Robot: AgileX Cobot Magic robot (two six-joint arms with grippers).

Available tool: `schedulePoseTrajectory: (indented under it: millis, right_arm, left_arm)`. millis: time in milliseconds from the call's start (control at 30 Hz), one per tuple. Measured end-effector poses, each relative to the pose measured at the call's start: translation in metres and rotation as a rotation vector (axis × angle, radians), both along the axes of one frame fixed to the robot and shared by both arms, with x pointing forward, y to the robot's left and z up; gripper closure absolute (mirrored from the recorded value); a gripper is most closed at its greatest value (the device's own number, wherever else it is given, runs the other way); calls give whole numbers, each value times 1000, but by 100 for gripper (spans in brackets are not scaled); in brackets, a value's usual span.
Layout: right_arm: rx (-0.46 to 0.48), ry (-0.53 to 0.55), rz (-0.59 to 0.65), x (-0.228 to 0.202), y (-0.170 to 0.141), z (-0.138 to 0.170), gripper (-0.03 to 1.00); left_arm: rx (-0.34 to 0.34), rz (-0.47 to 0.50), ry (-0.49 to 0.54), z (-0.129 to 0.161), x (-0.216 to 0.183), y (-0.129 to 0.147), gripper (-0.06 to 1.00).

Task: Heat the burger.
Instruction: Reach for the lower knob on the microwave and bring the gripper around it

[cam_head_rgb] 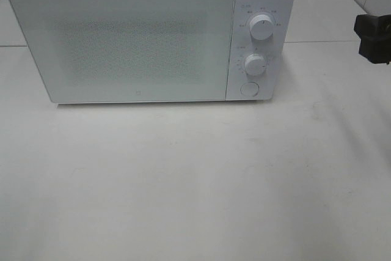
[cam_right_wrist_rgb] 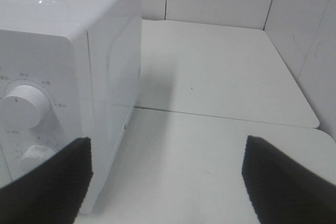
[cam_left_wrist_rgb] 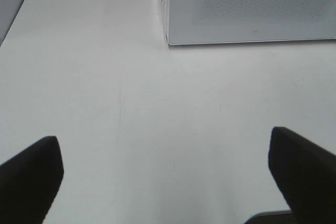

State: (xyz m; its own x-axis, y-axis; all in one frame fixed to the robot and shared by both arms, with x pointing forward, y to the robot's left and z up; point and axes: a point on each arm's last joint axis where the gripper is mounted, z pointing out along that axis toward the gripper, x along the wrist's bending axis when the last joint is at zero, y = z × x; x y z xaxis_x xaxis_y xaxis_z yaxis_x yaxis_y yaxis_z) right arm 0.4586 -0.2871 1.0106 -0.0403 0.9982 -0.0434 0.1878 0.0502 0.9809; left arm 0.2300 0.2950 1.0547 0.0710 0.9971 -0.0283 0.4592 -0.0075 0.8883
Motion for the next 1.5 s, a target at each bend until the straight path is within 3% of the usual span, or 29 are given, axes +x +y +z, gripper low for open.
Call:
schedulePoseTrajectory:
  millis: [233, 567, 867, 1500]
  right_arm:
    - [4, -46, -46, 5, 5, -23, 20]
    - [-41, -60, -19, 12, 47, -55, 20]
    - [-33, 27, -43, 3, 78, -85, 20]
    - [-23, 60, -40, 23, 123, -106, 20]
  left_arm:
    - [0, 0, 0, 0, 0, 0, -4]
    - [0, 0, 0, 0, 0, 0, -4]
    - [0, 0, 0, 0, 0, 0, -4]
    - [0, 0, 0, 0, 0, 0, -4]
